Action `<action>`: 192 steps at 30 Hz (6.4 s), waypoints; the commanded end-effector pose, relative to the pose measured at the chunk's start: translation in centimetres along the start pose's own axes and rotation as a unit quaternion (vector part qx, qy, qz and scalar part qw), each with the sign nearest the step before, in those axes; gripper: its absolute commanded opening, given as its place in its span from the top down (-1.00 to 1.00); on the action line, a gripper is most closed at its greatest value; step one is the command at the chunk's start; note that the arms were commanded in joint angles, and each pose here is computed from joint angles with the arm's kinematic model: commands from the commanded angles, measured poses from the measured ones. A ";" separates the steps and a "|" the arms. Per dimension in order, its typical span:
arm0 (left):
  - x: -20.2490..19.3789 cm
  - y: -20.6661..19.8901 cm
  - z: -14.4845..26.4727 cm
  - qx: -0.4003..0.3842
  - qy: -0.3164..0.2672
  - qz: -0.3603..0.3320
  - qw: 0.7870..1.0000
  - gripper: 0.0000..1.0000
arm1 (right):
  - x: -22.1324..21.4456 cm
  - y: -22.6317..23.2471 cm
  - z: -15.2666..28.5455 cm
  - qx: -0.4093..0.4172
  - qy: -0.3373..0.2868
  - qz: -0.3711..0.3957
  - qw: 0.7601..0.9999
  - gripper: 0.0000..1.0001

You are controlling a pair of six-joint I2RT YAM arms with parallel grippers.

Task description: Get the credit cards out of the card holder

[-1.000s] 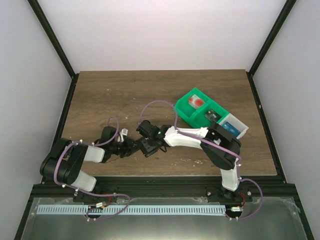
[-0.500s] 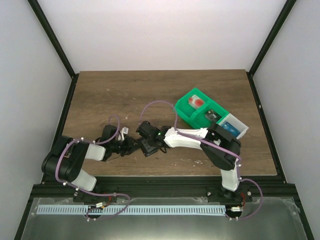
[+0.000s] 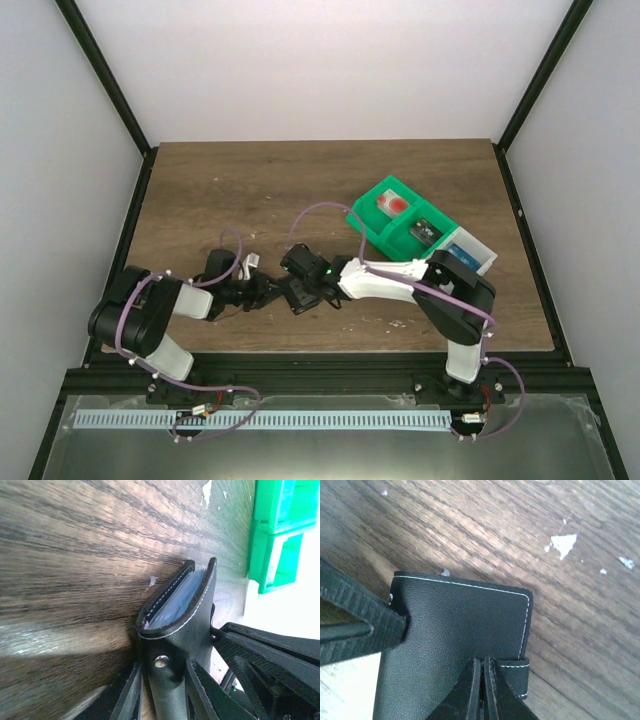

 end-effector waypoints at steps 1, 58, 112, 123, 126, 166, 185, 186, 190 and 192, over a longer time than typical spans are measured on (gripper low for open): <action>-0.7 1.8 -0.4 0.028 0.014 0.021 0.999 0.46 | -0.6 0.2 1.4 0.022 -0.007 -0.015 1.000 0.99; -0.6 -3.5 0.1 0.103 -0.013 -0.088 0.991 -0.12 | -1.3 -1.6 9.1 0.161 -0.131 -0.185 0.961 0.99; -4.1 -7.8 3.0 -0.057 -0.015 -0.094 0.994 -0.34 | -8.9 -6.2 7.1 0.122 -0.079 -0.265 0.953 0.99; -4.1 -6.4 1.5 -0.047 -0.001 -0.083 0.995 -0.43 | -9.0 -6.3 7.0 0.120 -0.082 -0.263 0.954 0.99; -4.1 -5.8 1.1 -0.039 0.003 -0.081 0.996 -0.43 | -9.0 -6.3 6.9 0.118 -0.082 -0.262 0.954 0.99; -6.0 -6.8 -0.4 -0.052 0.034 -0.075 0.995 -0.46 | -9.6 -5.8 6.4 0.135 -0.077 -0.266 0.952 0.99; -7.4 -9.8 -4.0 -0.067 0.065 -0.106 0.990 -0.13 | -8.4 -6.0 6.6 0.129 -0.098 -0.253 0.954 0.99; -7.4 -9.9 -4.1 -0.068 0.065 -0.109 0.990 -0.11 | -8.5 -6.0 6.6 0.128 -0.098 -0.252 0.954 0.99; -6.9 -9.4 -4.3 -0.049 0.055 -0.118 0.990 0.18 | -8.6 -6.2 6.7 0.125 -0.101 -0.252 0.954 0.98; -6.8 -8.9 -4.5 -0.041 0.050 -0.120 0.991 0.32 | -8.6 -6.3 6.7 0.124 -0.102 -0.251 0.955 0.93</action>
Point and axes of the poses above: each gripper's point midway between its finger pads, its own z axis back along the fingers, its own y axis along the line the jaws close on, x = y × z, the point moved 1 cm from there along z, back along the fingers, and after that the axes turned 2 degrees about -z, right-handed, at the moved point
